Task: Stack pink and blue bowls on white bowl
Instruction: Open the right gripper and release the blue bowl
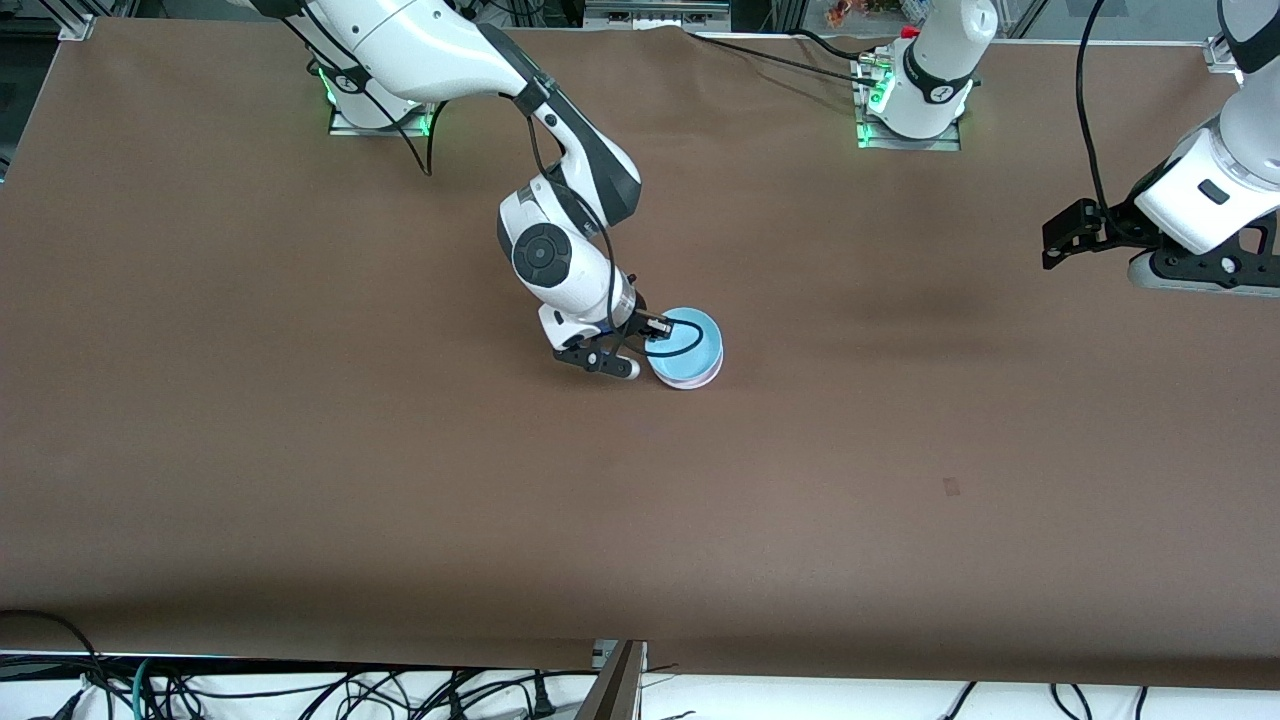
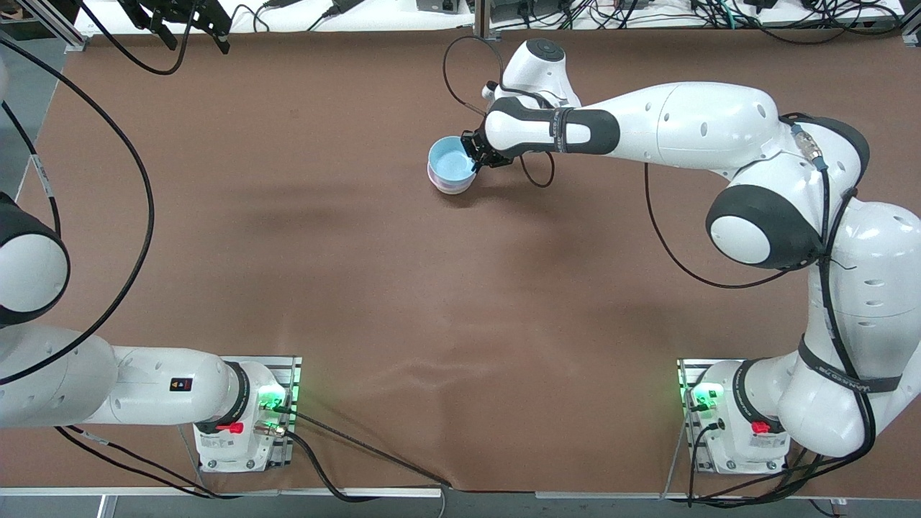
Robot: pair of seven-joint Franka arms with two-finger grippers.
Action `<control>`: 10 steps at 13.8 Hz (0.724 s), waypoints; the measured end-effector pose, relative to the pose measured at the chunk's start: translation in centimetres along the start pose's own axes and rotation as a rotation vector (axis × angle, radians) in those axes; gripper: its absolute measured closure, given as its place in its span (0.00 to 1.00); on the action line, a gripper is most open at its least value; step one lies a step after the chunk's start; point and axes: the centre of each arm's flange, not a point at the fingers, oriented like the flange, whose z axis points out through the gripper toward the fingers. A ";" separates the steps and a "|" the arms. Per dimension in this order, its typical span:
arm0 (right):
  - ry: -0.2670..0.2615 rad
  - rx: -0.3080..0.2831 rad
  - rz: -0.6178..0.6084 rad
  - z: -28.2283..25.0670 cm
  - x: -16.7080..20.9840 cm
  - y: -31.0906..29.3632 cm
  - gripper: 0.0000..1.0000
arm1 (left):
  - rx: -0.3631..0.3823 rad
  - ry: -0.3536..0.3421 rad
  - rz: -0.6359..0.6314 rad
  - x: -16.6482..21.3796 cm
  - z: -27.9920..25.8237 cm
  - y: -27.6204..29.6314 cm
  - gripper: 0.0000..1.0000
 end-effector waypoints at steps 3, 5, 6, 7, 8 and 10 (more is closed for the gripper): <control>0.003 0.007 -0.001 0.0 0.2 -0.3 0.97 | 0.000 0.000 0.000 0.0 0.0 0.0 0.00; 0.003 0.007 0.000 0.3 0.3 -0.3 0.96 | 0.000 0.000 0.000 0.0 0.0 0.0 0.00; 0.002 0.005 0.001 0.4 0.4 -0.3 0.91 | 0.000 0.000 0.000 0.0 0.0 0.0 0.00; 0.001 0.004 0.002 0.5 0.4 -0.2 0.91 | 0.000 0.000 0.000 0.0 0.0 0.0 0.00; 0.002 0.004 0.002 0.5 0.4 -0.2 0.85 | 0.000 0.000 0.000 0.0 0.0 0.0 0.00; 0.008 0.010 0.003 0.2 0.7 -0.3 0.67 | 0.000 0.000 0.000 0.0 0.0 0.0 0.00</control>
